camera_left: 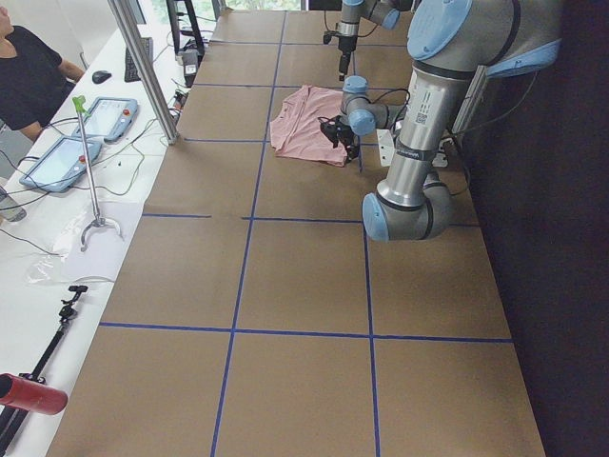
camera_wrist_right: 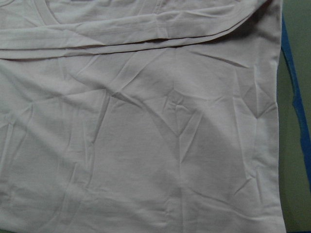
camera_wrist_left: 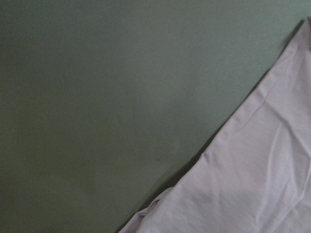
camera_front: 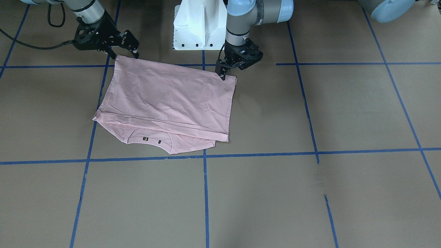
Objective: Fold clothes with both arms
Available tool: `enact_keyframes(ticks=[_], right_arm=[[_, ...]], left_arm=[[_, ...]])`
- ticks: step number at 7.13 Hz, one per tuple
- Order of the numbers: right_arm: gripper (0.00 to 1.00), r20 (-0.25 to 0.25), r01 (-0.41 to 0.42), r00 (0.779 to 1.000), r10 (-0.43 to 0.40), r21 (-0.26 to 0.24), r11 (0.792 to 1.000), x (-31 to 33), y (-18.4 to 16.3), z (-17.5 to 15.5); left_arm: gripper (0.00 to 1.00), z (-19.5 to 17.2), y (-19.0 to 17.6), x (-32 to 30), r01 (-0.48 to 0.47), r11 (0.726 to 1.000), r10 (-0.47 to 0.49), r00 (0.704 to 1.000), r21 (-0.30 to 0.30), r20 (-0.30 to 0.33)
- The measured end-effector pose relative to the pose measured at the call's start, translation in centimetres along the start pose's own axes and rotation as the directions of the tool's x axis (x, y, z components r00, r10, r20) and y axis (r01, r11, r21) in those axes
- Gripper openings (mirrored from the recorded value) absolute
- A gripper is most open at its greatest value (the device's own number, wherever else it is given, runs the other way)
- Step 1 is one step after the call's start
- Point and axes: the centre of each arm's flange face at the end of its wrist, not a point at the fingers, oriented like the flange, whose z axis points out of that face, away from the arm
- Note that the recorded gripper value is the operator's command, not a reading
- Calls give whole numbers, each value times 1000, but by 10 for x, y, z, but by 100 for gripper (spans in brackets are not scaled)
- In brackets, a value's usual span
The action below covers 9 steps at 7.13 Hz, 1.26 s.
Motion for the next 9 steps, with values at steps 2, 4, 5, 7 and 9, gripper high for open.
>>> enact_keyframes(ticks=[2, 4, 5, 7, 9], right_arm=[[100, 2, 0, 1000, 0, -3, 1000, -1, 0, 0], [100, 2, -1, 1000, 1, -5, 1000, -1, 0, 0], [100, 2, -1, 1000, 1, -5, 1000, -1, 0, 0], [100, 4, -1, 1000, 1, -6, 1000, -1, 0, -1], [100, 4, -1, 1000, 1, -5, 1000, -1, 0, -1]], left_arm=[[93, 9, 2, -2, 7, 1000, -8, 1000, 8, 13], [82, 13, 2, -2, 15, 1000, -16, 1000, 18, 16], [75, 15, 1, -2, 17, 1000, -17, 1000, 23, 18], [42, 16, 1, -2, 18, 999, -19, 1000, 26, 19], [0, 16, 1, -2, 19, 999, -19, 1000, 27, 18]])
